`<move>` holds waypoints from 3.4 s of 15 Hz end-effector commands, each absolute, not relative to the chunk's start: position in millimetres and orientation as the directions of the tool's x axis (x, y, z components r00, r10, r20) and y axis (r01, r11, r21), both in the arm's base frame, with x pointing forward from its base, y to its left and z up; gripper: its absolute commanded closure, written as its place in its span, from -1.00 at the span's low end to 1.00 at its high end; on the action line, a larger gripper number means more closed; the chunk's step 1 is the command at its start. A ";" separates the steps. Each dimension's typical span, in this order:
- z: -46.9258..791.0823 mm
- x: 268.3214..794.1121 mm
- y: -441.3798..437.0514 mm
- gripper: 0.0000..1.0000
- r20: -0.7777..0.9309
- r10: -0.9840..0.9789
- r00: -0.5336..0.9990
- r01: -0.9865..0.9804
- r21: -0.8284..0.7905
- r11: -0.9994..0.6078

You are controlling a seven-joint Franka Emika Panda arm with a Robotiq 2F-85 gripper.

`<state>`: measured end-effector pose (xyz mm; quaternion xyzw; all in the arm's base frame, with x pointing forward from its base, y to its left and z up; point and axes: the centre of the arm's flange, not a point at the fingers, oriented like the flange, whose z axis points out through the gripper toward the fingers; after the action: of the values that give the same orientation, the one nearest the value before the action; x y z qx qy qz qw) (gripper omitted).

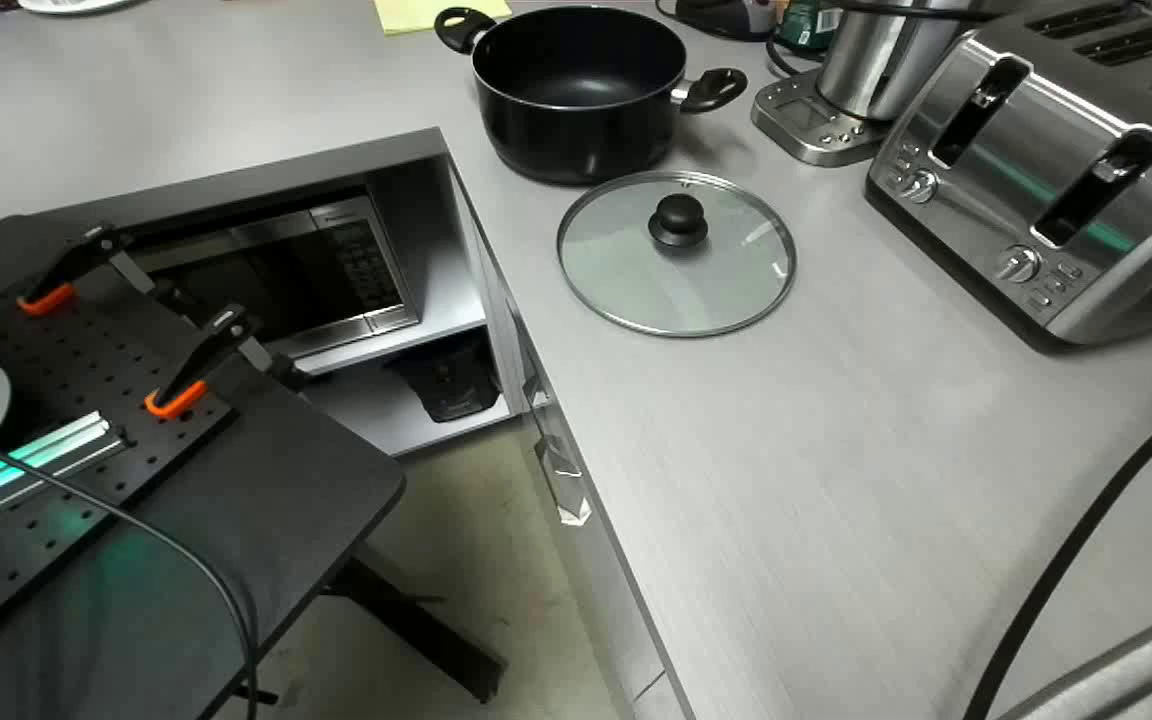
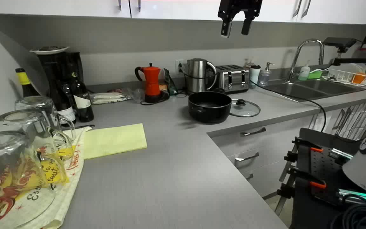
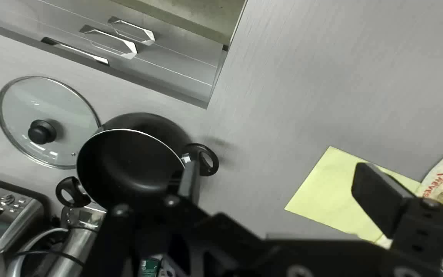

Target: Put the lid on the pot

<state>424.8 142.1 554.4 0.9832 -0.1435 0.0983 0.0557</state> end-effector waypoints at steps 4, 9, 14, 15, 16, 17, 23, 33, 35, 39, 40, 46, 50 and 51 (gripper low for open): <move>552.1 428.3 141.1 -1.00 0.201 -0.272 0.941 -0.293 0.080 -0.953; 539.4 443.9 122.7 -1.00 0.159 -0.299 0.941 -0.313 0.077 -0.947; 515.1 466.4 72.3 -1.00 0.087 -0.370 0.925 -0.376 0.068 -0.924; 509.3 470.4 58.6 -1.00 0.071 -0.389 0.919 -0.393 0.066 -0.917; 503.7 473.5 46.3 -1.00 0.058 -0.407 0.912 -0.410 0.063 -0.910; 496.9 476.7 32.8 -1.00 0.045 -0.427 0.903 -0.429 0.063 -0.901; 454.3 496.4 -37.7 -1.00 -0.041 -0.514 0.857 -0.511 0.061 -0.857; 365.4 525.7 -169.1 -1.00 -0.177 -0.573 0.801 -0.582 -0.001 -0.813; 351.1 528.7 -194.4 -1.00 -0.198 -0.595 0.779 -0.609 -0.010 -0.793; 327.1 533.9 -240.4 -1.00 -0.215 -0.659 0.721 -0.676 -0.008 -0.737; 321.5 535.5 -250.9 -1.00 -0.219 -0.676 0.704 -0.693 -0.001 -0.721; 291.5 538.8 -297.0 -1.00 -0.213 -0.751 0.626 -0.761 0.046 -0.647; 272.9 540.0 -321.0 -1.00 -0.200 -0.792 0.576 -0.799 0.066 -0.598; 269.0 540.0 -326.0 -1.00 -0.193 -0.804 0.563 -0.809 0.070 -0.583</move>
<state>527.4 -308.3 279.5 0.8972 -0.4273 -0.1107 -0.0124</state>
